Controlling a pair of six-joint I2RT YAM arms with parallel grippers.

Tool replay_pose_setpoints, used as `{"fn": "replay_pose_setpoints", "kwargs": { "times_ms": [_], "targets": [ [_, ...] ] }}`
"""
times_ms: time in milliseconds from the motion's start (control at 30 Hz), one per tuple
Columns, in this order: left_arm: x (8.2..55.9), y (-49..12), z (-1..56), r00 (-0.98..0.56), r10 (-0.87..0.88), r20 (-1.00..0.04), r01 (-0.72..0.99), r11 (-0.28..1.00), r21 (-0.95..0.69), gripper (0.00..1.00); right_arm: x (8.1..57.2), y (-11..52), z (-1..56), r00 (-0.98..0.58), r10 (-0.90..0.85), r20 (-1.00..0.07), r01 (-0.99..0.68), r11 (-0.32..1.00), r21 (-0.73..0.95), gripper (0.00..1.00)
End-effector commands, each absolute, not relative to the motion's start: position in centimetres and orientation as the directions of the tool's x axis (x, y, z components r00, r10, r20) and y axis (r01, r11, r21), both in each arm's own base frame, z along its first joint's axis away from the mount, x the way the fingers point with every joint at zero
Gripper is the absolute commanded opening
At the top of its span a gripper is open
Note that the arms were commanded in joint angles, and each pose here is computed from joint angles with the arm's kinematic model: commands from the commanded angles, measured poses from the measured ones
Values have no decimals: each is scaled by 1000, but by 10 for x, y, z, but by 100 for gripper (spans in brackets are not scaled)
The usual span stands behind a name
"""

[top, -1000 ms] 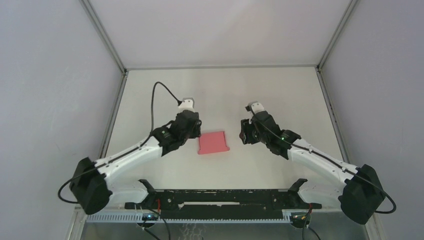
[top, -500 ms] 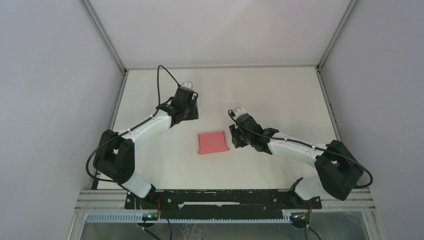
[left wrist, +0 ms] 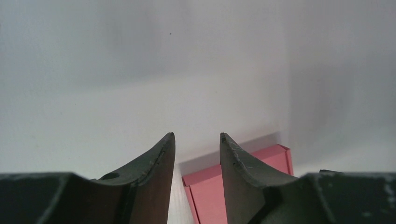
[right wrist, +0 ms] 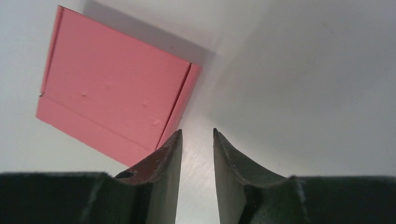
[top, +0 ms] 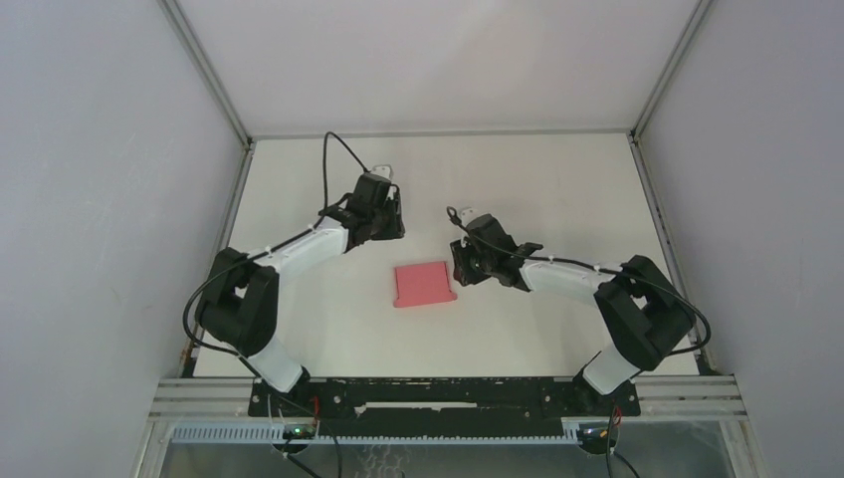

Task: Fold the paper box
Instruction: Close the paper box at the center of the board.

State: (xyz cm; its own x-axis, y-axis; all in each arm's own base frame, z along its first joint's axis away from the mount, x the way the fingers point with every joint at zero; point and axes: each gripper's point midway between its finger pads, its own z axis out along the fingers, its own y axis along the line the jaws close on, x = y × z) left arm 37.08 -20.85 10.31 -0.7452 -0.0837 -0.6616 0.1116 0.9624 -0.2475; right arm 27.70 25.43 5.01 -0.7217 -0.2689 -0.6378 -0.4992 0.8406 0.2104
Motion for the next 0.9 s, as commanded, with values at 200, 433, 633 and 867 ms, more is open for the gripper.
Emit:
{"fn": "replay_pose_setpoints", "kwargs": {
  "times_ms": [200, 433, 633, 867],
  "targets": [
    [383, -206, 87, -747, -41, -664, 132, 969, -209, 46, 292, 272, 59, -729, -227, -646, -513, 806, 296, 39],
    [378, -216, 52, -807, -27, -590, 138, 963, -233, 44, 291, 274, 54, -746, -229, -625, -506, 806, 308, 39],
    [363, -228, 34, -844, -15, -536, 159, 947, -279, 41, 286, 274, 41, -772, -240, -589, -493, 810, 316, 39],
    [339, -244, 31, -855, 14, -519, 196, 934, -298, 41, 267, 277, 37, -773, -289, -565, -509, 814, 280, 38]
  ]
}}
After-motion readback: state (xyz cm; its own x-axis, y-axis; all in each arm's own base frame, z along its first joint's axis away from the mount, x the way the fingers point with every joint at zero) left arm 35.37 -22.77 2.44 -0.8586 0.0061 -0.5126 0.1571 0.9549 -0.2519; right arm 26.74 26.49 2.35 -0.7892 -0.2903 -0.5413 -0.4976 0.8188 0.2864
